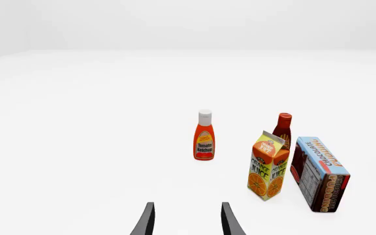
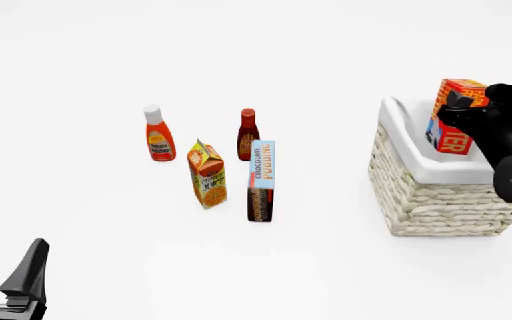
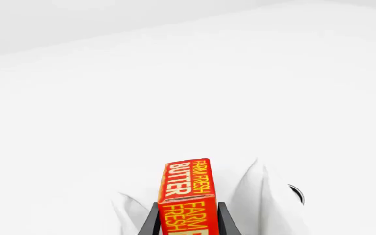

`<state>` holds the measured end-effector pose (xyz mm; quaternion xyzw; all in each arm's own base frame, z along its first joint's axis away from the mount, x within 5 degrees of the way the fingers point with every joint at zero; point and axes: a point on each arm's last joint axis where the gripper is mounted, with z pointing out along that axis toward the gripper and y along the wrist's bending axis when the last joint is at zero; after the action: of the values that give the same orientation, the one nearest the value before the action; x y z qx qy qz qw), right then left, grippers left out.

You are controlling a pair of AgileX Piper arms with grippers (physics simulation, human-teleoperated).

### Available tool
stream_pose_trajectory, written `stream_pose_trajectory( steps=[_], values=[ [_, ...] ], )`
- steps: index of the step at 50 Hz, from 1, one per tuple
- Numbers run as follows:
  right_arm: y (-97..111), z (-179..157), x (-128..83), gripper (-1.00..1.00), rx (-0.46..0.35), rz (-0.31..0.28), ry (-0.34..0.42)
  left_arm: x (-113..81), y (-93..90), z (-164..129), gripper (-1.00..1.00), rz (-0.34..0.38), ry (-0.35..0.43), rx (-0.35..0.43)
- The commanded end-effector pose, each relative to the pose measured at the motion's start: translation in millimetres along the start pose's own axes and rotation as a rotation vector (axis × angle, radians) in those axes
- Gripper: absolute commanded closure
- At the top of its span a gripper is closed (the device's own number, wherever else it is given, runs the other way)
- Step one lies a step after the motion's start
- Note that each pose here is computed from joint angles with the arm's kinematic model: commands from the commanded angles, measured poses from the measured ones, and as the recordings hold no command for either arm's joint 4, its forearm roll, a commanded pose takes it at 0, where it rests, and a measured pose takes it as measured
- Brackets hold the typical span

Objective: Pick the butter and place it in the basket.

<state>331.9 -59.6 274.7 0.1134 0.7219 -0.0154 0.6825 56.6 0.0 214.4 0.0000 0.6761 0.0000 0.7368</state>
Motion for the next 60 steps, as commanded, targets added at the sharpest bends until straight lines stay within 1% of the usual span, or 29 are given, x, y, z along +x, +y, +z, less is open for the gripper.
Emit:
stream_pose_trajectory(
  steps=[1, 13, 16, 17, 51, 60],
  values=[
    [1.4, 0.4, -7.3, 1.0, -0.006, 0.021, -0.029, 0.0, 0.0, 0.0, -1.0, 0.0, 0.0, 0.0],
    [0.8, 0.9, -6.6, 1.0, -0.005, 0.021, -0.029, 0.0, 0.0, 0.0, -1.0, 0.0, 0.0, 0.0],
    [2.0, -2.6, -7.9, 1.0, -0.009, 0.03, -0.037, 0.0, 0.0, 0.0, -1.0, 0.0, 0.0, 0.0],
    [2.7, -1.6, -7.2, -1.0, -0.011, 0.035, -0.032, 0.0, 0.0, 0.0, -1.0, 0.0, 0.0, 0.0],
    [2.8, -8.3, -11.4, -1.0, -0.012, 0.037, -0.05, 0.0, 0.0, 0.0, -1.0, 0.0, 0.0, 0.0],
    [6.8, -15.1, -21.9, -1.0, -0.022, 0.034, -0.062, 0.0, 0.0, 0.0, -1.0, 0.0, 0.0, 0.0]
  ],
)
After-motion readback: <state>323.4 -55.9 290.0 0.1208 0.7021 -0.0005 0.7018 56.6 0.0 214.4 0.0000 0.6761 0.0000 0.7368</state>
